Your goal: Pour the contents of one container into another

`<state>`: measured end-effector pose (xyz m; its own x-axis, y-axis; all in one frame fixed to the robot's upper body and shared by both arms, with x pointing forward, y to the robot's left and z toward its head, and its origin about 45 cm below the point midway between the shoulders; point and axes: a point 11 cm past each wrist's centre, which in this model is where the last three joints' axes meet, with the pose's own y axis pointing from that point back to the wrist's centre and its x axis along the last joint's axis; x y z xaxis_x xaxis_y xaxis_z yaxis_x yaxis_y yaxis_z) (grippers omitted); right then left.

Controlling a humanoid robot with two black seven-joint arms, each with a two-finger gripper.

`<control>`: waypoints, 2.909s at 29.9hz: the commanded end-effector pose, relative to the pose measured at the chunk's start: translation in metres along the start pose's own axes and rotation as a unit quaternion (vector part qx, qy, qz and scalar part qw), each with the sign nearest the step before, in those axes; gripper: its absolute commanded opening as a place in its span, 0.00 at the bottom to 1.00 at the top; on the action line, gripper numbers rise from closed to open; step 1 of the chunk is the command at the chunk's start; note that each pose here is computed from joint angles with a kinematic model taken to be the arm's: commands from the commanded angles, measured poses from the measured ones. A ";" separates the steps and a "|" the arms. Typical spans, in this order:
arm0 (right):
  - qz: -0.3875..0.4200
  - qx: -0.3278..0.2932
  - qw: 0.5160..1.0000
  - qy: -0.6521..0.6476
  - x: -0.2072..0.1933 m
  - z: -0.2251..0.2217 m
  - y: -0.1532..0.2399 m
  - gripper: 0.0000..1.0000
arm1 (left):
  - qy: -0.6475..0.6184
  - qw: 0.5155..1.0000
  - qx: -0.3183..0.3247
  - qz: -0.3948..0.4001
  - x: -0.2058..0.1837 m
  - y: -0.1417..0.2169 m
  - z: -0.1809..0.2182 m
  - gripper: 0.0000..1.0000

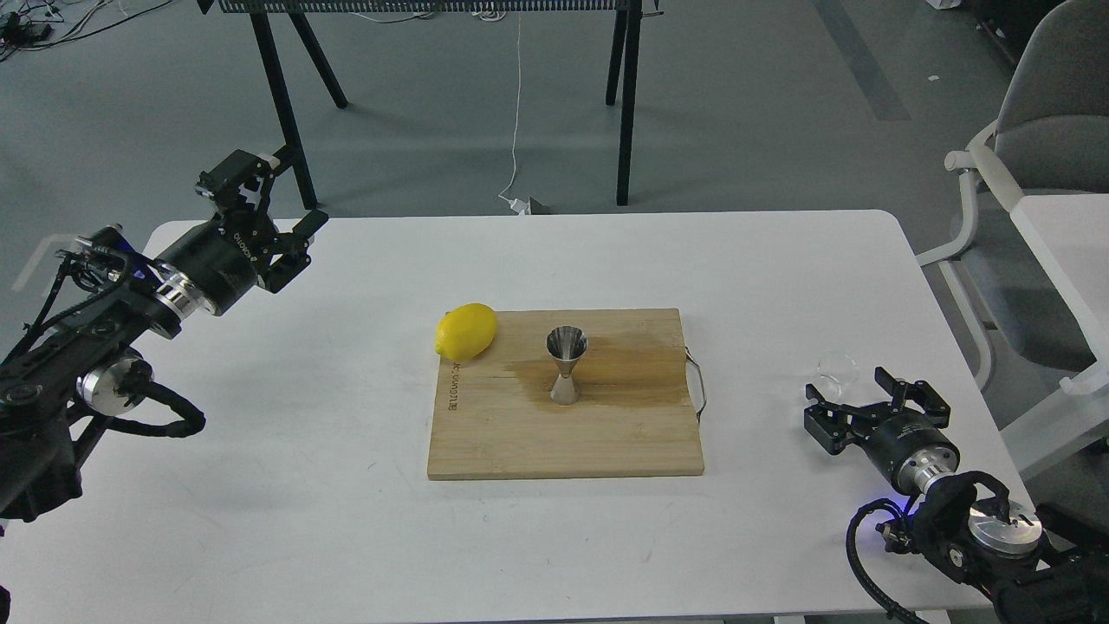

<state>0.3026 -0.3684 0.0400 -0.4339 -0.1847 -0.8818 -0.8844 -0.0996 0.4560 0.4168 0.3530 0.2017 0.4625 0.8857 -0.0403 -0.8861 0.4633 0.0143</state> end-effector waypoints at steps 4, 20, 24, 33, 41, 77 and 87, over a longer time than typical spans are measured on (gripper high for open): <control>-0.001 -0.005 1.000 0.005 0.000 0.005 -0.002 0.93 | 0.000 1.000 0.000 0.000 0.000 0.000 0.000 0.92; -0.002 -0.006 1.000 0.002 0.000 0.009 -0.004 0.78 | 0.002 1.000 0.005 0.008 0.003 0.002 -0.005 0.92; -0.002 -0.006 1.000 0.003 0.000 0.010 -0.004 0.70 | 0.003 1.000 0.004 0.007 0.003 0.002 -0.005 0.92; -0.003 -0.008 1.000 0.008 0.000 0.010 -0.004 0.57 | 0.002 1.000 0.005 0.008 0.003 0.002 -0.005 0.92; -0.003 -0.009 1.000 0.011 0.000 0.010 -0.004 0.52 | 0.003 1.000 0.005 0.008 0.003 0.003 -0.005 0.92; -0.060 -0.080 0.991 0.090 -0.038 0.043 -0.006 0.46 | 0.003 1.000 0.009 0.012 0.005 0.004 -0.008 0.93; -0.085 -0.119 0.972 0.183 -0.079 0.059 -0.004 0.46 | 0.007 1.000 0.007 0.009 0.001 0.001 -0.010 0.93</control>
<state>0.3252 -0.3044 0.0906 -0.1946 -0.4289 -0.8822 -0.8637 -0.3514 0.3613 0.4156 0.3563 0.1926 0.4434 0.8949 -0.0502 -0.8949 0.4451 0.0322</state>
